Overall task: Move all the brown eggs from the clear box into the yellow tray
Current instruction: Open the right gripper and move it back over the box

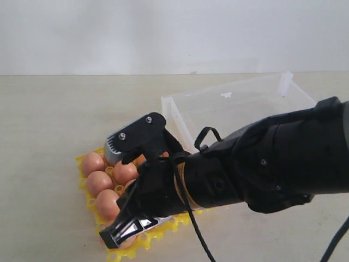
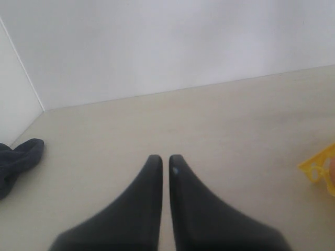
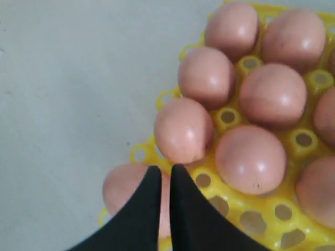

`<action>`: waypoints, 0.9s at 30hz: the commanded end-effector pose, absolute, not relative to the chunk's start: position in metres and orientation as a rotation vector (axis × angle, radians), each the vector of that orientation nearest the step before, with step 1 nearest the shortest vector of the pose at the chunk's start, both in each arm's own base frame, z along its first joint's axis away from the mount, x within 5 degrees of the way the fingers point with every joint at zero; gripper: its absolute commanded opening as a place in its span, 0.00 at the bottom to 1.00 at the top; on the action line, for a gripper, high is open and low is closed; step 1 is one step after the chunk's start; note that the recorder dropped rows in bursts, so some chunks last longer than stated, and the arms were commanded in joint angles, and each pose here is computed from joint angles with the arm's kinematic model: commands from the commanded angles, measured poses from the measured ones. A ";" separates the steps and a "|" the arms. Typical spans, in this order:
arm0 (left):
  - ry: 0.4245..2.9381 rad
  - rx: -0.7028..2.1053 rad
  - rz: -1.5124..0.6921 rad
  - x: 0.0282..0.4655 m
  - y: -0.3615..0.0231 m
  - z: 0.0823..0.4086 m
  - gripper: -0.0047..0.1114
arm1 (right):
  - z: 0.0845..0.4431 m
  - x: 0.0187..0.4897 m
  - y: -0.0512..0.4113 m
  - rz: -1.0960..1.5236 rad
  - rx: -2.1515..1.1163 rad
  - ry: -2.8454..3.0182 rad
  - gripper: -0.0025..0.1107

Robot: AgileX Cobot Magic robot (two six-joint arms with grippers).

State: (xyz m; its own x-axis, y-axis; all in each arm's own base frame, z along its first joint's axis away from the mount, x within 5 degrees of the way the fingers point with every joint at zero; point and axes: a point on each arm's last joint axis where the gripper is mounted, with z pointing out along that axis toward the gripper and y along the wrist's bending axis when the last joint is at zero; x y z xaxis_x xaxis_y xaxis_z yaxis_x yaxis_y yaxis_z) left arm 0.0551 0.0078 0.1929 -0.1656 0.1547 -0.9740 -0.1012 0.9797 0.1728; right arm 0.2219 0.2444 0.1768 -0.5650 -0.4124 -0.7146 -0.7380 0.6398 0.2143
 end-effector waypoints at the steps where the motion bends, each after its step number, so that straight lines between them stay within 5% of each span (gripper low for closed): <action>1: 1.719 0.040 0.218 0.055 0.007 0.192 0.08 | 0.170 0.218 0.236 0.625 -0.882 2.261 0.02; 27: 1.719 0.040 0.218 0.055 0.007 0.192 0.08 | 0.135 0.219 0.239 0.610 -0.883 2.382 0.02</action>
